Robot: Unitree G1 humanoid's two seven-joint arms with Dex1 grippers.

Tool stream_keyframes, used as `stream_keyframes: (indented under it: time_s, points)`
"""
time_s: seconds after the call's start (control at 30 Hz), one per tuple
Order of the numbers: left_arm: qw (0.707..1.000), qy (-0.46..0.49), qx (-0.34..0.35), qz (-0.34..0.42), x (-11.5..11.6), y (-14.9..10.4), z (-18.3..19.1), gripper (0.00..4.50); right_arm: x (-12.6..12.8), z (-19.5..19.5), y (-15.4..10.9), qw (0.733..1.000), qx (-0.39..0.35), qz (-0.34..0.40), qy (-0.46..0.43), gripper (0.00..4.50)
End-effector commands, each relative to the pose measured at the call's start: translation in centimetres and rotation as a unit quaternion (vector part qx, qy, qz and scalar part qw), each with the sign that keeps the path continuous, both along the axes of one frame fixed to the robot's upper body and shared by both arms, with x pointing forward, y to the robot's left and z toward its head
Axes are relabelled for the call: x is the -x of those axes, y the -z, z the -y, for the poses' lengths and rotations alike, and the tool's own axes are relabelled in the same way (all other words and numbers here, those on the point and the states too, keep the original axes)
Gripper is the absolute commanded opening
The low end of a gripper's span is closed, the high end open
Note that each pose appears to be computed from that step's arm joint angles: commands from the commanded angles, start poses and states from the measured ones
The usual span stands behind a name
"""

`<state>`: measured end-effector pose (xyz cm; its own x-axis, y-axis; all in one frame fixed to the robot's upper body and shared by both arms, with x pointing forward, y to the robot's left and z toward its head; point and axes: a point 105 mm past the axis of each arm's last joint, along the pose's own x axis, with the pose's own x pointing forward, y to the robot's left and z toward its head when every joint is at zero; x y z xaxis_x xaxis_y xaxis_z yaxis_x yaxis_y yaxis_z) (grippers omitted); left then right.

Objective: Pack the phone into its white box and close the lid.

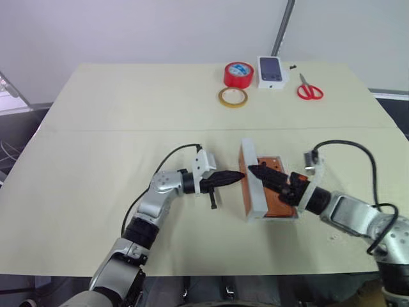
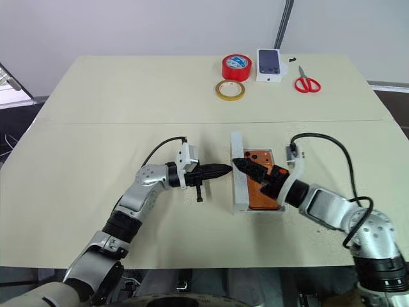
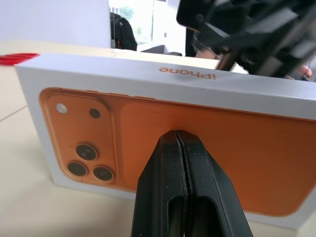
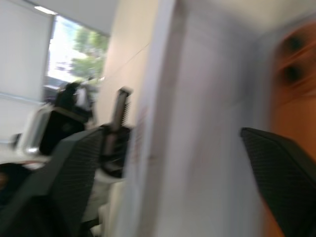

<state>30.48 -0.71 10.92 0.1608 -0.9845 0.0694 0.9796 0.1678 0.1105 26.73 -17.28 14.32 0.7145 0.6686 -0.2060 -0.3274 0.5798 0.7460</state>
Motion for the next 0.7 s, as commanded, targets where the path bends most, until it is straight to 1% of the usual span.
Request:
stream_keyframes:
  time_s: [0.03, 0.13, 0.2, 0.37, 0.47, 0.53, 0.63, 0.67, 0.7]
  points:
    - [1.000, 0.001, 0.004, 0.015, -0.3, -0.5, 0.5, 0.00, 0.7, 2.9, -2.0, 0.997, 0.048, 0.056, 0.006, 4.44]
    - [1.000, 0.001, 0.007, 0.013, -0.4, -0.3, 1.4, 0.00, 1.0, 6.2, -2.0, 0.991, 0.110, 0.064, 0.028, 4.44]
    - [1.000, 0.005, 0.013, 0.010, -0.3, -0.3, 2.1, 0.00, 0.9, 7.4, -2.0, 0.986, 0.145, 0.074, 0.037, 4.44]
    - [0.999, 0.019, 0.030, -0.001, -0.1, -0.6, 4.4, 0.00, -1.2, 8.8, -3.1, 0.969, 0.190, 0.129, 0.094, 4.44]
    - [0.999, 0.026, 0.032, -0.002, 0.0, -0.7, 5.4, 0.00, -1.6, 9.0, -2.8, 0.945, 0.266, 0.168, 0.091, 4.44]
    - [0.999, 0.026, 0.027, 0.008, -0.1, -0.8, 5.2, 0.00, -1.5, 9.0, -1.9, 0.925, 0.323, 0.187, 0.071, 4.44]
    - [0.999, 0.009, 0.028, 0.013, -0.9, -1.2, 4.0, 0.00, -1.7, 8.9, -1.7, 0.917, 0.331, 0.210, 0.072, 4.44]
    - [1.000, 0.005, 0.024, 0.015, -1.1, -1.3, 3.3, 0.00, -1.8, 9.1, -1.4, 0.905, 0.357, 0.218, 0.072, 3.93]
    - [1.000, 0.004, 0.021, 0.016, -1.1, -1.3, 2.8, 0.00, -1.9, 9.2, -1.2, 0.895, 0.380, 0.225, 0.070, 3.57]
